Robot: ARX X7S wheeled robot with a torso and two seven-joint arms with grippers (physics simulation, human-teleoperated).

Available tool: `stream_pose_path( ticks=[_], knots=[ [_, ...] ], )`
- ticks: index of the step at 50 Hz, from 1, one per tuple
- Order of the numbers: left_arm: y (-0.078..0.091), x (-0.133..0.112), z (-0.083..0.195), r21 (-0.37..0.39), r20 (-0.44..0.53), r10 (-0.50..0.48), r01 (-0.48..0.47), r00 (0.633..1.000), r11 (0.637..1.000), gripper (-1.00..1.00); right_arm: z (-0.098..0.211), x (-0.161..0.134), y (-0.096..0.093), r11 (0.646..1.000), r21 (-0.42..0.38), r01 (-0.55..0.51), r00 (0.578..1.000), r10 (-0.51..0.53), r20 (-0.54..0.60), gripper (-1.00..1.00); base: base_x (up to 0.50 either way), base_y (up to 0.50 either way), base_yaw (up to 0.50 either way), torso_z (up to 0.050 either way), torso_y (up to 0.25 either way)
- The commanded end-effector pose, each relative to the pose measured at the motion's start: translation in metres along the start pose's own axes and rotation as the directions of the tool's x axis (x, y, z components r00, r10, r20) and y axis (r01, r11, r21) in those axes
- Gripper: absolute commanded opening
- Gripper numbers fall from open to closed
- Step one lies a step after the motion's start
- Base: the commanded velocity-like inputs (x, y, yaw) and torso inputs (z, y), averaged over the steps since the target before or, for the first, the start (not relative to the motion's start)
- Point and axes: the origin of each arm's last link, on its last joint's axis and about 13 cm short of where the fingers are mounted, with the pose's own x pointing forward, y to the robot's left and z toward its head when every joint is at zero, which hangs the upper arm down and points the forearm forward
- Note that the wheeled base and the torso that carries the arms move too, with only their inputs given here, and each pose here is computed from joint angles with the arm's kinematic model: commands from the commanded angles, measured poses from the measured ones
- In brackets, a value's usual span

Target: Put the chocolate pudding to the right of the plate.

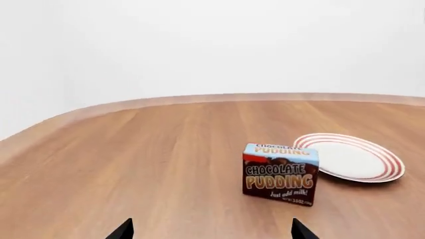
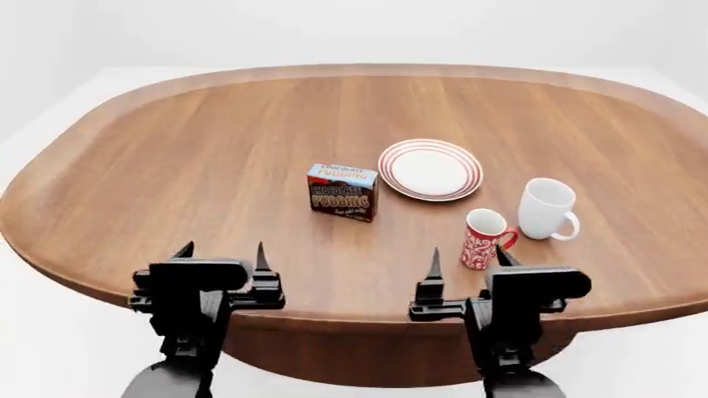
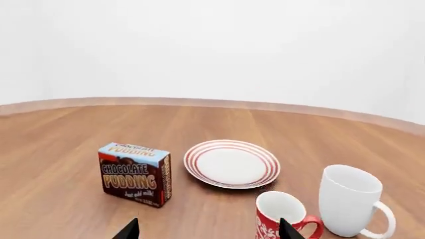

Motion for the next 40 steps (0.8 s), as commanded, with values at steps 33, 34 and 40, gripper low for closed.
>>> stream_pose_path(
  ticks=[33,34,40],
  knots=[
    [0.019,0.027,0.114,0.058,0.075,-0.009,0.005,0.997,0.998,1.0,0.121,0.033,-0.015,0.999,-0.044,-0.026,0.995,0.03,0.091,1.0,0.49,0.0,0.0,0.0,0.0],
    [0.019,0.027,0.114,0.058,0.075,-0.009,0.004,0.997,0.998,1.0,0.121,0.032,-0.016,0.999,-0.044,-0.027,0.995,0.031,0.091,1.0,0.5,0.0,0.0,0.0,0.0],
    [0.019,0.027,0.113,0.062,0.075,-0.004,0.0,0.997,0.998,1.0,0.121,0.032,-0.015,0.999,-0.043,-0.031,0.995,0.035,0.091,1.0,0.5,0.0,0.0,0.0,0.003]
  ],
)
